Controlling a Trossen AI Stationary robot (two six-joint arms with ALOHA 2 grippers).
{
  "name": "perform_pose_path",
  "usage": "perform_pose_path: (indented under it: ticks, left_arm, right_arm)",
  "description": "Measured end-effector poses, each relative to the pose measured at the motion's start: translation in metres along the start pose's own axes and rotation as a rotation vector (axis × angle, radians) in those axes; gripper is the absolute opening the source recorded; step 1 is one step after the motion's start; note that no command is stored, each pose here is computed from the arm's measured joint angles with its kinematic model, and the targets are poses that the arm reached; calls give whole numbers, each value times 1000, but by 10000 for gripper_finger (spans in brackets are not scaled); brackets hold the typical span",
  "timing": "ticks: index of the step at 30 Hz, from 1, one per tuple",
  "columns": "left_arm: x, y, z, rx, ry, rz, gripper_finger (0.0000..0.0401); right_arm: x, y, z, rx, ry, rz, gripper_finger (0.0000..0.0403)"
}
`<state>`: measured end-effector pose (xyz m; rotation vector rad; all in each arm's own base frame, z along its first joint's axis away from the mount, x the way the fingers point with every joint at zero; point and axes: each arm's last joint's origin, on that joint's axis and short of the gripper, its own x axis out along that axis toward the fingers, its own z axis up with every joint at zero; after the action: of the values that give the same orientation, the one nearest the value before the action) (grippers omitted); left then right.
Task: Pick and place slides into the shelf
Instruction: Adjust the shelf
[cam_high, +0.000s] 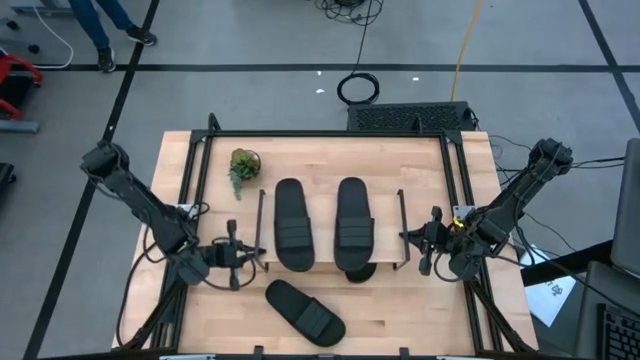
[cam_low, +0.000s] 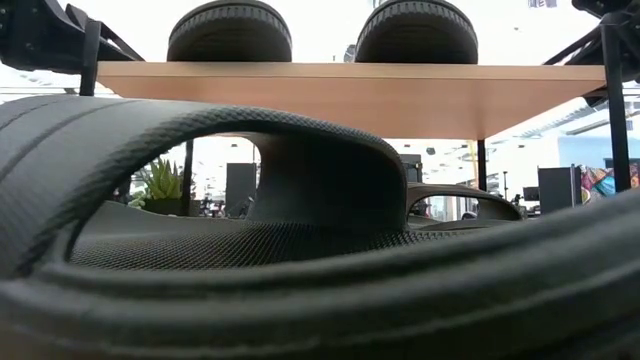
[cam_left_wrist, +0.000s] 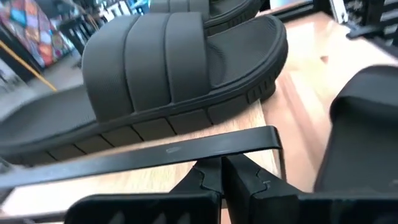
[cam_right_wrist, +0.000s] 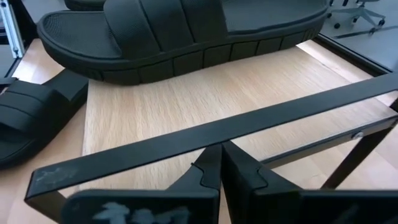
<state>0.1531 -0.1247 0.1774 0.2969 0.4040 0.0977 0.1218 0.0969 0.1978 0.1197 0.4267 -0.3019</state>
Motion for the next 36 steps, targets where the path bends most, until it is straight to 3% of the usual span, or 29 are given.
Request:
perform_pose_path:
  ticks: [7,11,21,29,36]
  left_arm:
    - [0,-12,-7,247,6,51,7]
    - [-8,-18,-9,293,-23,95,7]
    - [-15,-19,-13,133,-53,170,2]
    - [-18,-15,-21,142,-51,273,0]
    - [-24,-12,-22,57,-75,284,0]
  right_arm:
    - [0,1,0,7,5,12,0]
    - [0,1,1,12,5,18,0]
    - [3,0,-7,35,-16,21,0]
    - [2,0,-10,-2,-55,11,0]
    - [1,-2,-8,2,-58,23,0]
